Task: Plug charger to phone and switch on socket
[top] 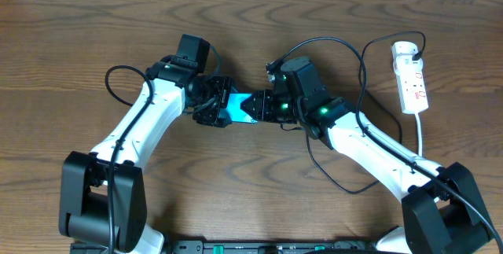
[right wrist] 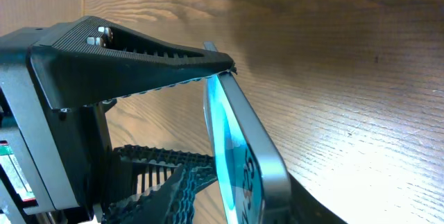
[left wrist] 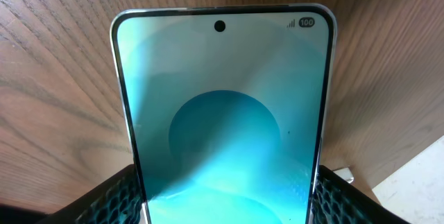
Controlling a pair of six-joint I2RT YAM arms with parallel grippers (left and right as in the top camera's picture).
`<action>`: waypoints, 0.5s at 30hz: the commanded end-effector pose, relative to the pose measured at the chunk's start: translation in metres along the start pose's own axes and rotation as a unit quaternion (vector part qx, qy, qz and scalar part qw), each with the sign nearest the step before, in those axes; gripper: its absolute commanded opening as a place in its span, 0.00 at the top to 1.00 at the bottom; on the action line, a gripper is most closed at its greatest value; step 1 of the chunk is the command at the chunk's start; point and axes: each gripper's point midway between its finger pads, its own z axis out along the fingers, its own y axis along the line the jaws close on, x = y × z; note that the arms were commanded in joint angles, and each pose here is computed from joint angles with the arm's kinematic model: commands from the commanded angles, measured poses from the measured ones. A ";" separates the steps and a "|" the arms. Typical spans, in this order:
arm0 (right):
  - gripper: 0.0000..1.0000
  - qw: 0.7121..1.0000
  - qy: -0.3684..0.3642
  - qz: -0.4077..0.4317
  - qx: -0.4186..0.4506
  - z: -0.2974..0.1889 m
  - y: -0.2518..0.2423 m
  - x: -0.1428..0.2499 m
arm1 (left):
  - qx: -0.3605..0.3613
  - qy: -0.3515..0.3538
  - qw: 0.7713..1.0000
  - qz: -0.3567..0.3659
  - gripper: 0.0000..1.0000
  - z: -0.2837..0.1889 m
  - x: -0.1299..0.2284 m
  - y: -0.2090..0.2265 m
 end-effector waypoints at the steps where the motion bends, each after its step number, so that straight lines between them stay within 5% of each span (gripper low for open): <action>1: 0.71 1.000 -0.006 -0.011 0.001 0.000 0.005 -0.002 | 0.005 0.010 1.000 0.009 0.93 -0.005 0.008 0.001; 15: 0.81 1.000 -0.007 -0.011 0.002 0.000 0.004 -0.003 | 0.004 0.027 1.000 0.009 0.93 -0.005 0.014 0.001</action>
